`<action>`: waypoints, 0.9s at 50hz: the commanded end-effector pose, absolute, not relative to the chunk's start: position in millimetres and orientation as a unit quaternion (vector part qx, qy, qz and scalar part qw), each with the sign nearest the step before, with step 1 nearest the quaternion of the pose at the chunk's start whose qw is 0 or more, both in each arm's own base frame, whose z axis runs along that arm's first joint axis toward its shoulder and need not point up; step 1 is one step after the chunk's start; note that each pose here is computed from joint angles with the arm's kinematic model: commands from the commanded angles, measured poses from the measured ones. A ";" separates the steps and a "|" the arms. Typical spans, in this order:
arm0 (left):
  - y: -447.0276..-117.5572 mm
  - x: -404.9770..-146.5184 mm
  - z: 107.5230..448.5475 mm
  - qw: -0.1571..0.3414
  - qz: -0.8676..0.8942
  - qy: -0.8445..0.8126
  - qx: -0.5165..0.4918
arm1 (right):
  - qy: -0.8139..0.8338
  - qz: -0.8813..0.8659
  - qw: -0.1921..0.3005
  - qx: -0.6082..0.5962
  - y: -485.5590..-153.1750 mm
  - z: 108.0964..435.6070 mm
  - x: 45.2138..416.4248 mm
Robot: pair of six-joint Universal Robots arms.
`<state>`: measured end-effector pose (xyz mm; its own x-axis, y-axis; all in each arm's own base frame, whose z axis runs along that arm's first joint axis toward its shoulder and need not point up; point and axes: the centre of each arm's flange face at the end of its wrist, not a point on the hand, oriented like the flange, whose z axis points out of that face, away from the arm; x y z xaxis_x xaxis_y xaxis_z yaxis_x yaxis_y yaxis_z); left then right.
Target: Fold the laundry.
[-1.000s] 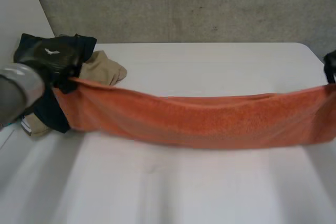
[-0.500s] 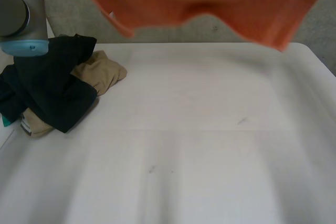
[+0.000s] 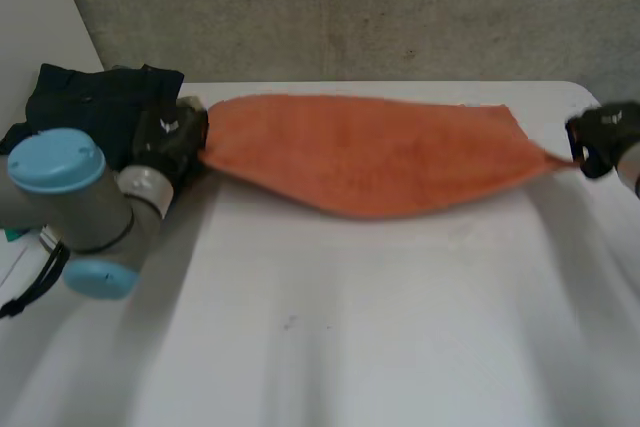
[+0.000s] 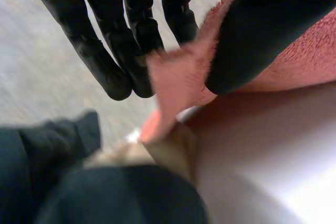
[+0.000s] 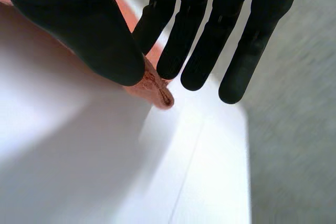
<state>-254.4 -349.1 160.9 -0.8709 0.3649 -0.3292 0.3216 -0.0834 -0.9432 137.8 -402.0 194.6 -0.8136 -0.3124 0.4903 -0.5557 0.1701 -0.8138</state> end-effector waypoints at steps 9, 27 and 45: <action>-191.3 -199.9 179.3 -0.032 0.399 -0.821 -0.406 | -0.835 0.304 0.108 0.446 -317.4 229.0 59.6; -321.4 -256.7 181.9 -0.085 0.577 -0.737 -0.341 | -0.764 0.520 0.127 0.359 -400.3 189.9 106.4; -385.6 -290.3 147.3 -0.126 0.587 -0.726 -0.335 | -0.658 0.645 0.183 0.343 -479.8 144.0 150.2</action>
<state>-280.0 -377.3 155.8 -0.7486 0.3221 -0.5795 0.6400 0.1232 -0.7584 143.4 -463.4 161.1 -0.7157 -0.2300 0.6595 -0.6664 -0.0577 -0.7434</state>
